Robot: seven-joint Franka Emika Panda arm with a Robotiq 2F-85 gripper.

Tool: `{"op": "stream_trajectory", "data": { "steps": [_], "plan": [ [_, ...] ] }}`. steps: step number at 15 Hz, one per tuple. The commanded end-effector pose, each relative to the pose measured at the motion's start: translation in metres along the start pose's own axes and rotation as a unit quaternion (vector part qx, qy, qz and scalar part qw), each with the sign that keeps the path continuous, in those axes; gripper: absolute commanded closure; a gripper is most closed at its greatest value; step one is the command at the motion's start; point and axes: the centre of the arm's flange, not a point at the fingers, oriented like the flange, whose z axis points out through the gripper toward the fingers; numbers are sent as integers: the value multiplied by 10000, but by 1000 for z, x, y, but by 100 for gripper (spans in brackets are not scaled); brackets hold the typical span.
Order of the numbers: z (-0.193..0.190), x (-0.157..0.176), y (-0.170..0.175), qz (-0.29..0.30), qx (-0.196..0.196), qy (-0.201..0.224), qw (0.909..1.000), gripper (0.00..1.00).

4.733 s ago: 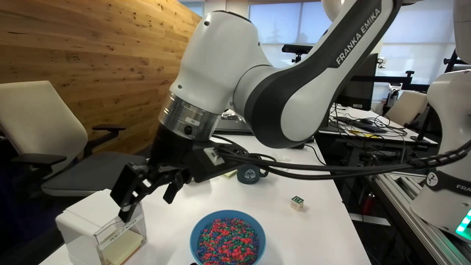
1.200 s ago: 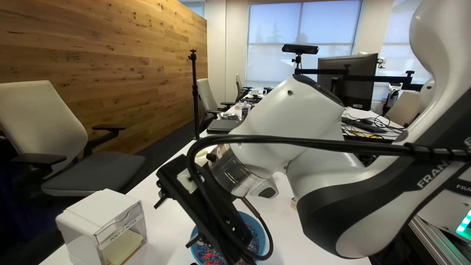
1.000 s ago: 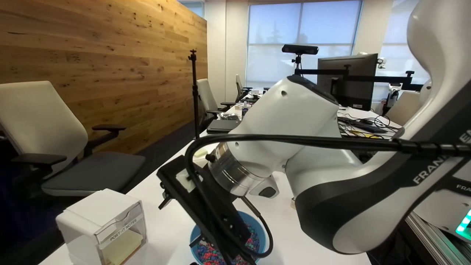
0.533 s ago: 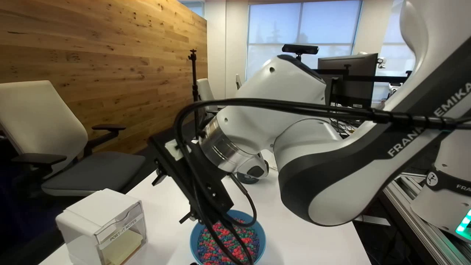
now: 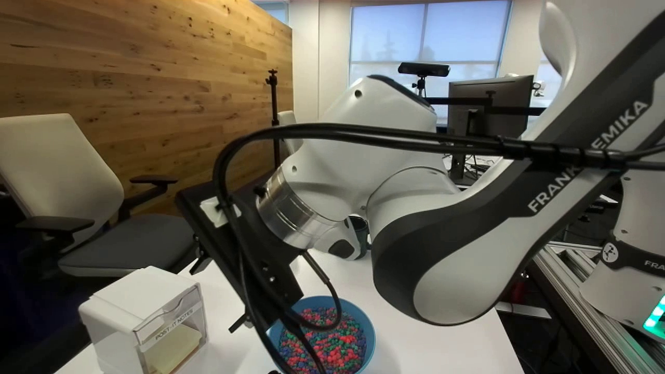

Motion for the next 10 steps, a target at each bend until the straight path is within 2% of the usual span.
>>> {"op": "stream_trajectory", "data": {
  "steps": [1,10],
  "plan": [
    [12,-3,-10,104,-281,-5,9996,0],
    [21,3,-25,126,-341,97,9993,0]
  ]
}}
